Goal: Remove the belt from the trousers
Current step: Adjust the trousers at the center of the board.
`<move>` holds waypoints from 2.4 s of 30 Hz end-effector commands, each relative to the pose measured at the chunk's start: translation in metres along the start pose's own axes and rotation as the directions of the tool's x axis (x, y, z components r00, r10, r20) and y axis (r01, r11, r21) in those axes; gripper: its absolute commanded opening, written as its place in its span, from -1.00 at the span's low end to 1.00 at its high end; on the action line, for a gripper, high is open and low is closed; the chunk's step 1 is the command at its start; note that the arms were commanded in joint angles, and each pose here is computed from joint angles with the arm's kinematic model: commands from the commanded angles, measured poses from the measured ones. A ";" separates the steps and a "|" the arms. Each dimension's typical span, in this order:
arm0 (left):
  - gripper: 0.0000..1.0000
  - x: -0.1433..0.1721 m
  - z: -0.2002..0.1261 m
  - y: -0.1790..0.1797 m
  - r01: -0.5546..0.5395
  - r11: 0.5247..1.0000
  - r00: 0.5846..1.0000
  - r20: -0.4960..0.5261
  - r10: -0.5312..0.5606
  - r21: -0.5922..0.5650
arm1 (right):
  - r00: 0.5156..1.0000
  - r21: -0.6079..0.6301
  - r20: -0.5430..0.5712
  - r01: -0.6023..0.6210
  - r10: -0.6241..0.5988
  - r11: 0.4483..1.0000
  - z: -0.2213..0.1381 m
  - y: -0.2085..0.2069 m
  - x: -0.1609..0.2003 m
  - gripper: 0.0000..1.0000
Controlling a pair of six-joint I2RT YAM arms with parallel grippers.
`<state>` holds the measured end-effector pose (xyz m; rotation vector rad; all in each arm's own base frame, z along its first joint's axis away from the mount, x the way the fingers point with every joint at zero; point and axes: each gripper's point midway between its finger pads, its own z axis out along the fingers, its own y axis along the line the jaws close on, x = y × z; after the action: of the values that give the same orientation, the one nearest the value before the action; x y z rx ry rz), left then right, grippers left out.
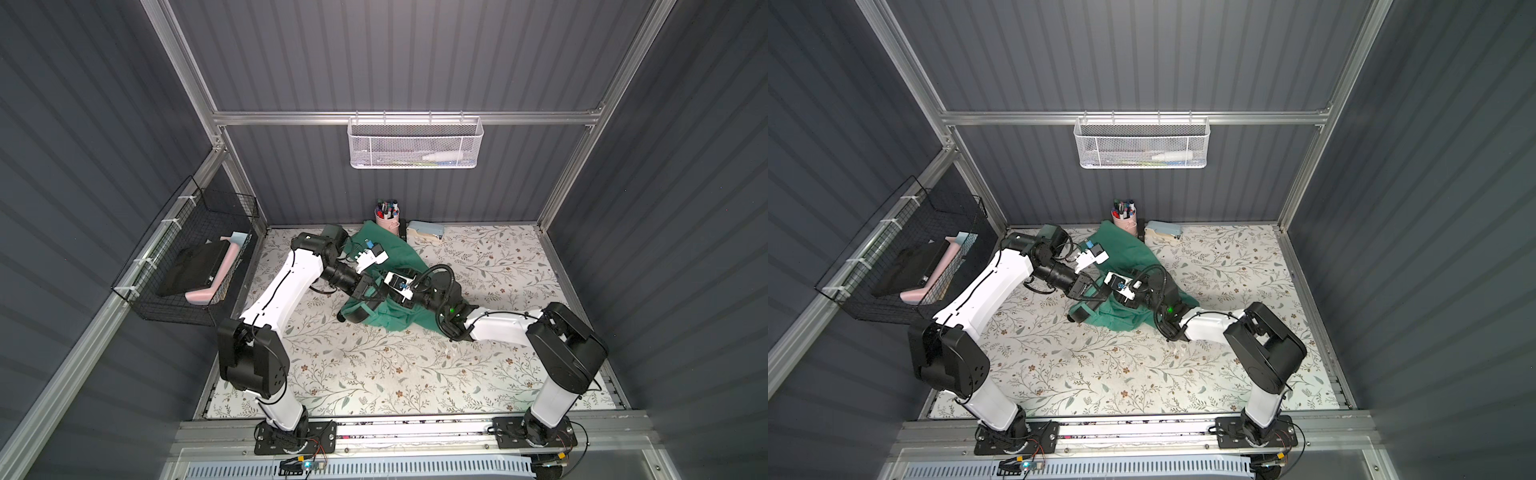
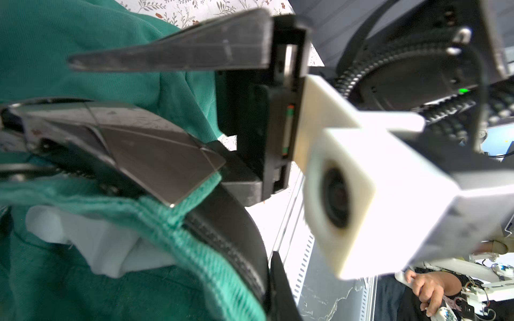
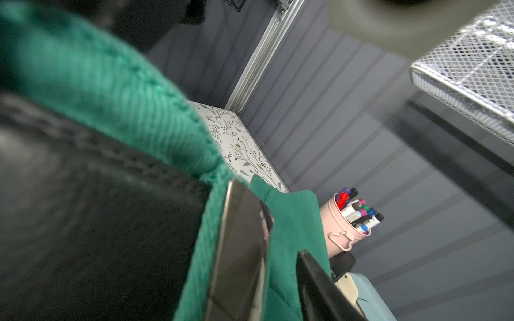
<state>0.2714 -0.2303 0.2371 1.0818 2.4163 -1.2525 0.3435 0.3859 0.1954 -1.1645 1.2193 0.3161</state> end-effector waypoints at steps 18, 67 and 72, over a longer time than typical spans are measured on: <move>-0.74 -0.007 -0.016 -0.008 -0.148 0.982 0.978 0.131 0.162 -0.114 | 0.945 0.085 0.283 -0.193 0.162 0.977 -0.013 -0.073 -0.084 -1.00; -0.17 -0.172 0.057 0.011 0.121 0.723 0.708 0.569 0.417 -0.680 | 0.762 0.714 -0.088 -0.401 0.642 0.574 -0.121 -0.198 -0.037 -1.00; -1.00 -0.154 0.018 0.045 0.255 0.762 0.684 0.668 0.293 -0.595 | 0.722 0.705 -0.044 -0.467 0.690 0.534 -0.141 -0.202 -0.019 -1.00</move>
<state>0.3945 -0.3471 0.2664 0.4510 1.8648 -0.4934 0.4125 0.1986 0.2988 -0.2171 1.9029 0.0400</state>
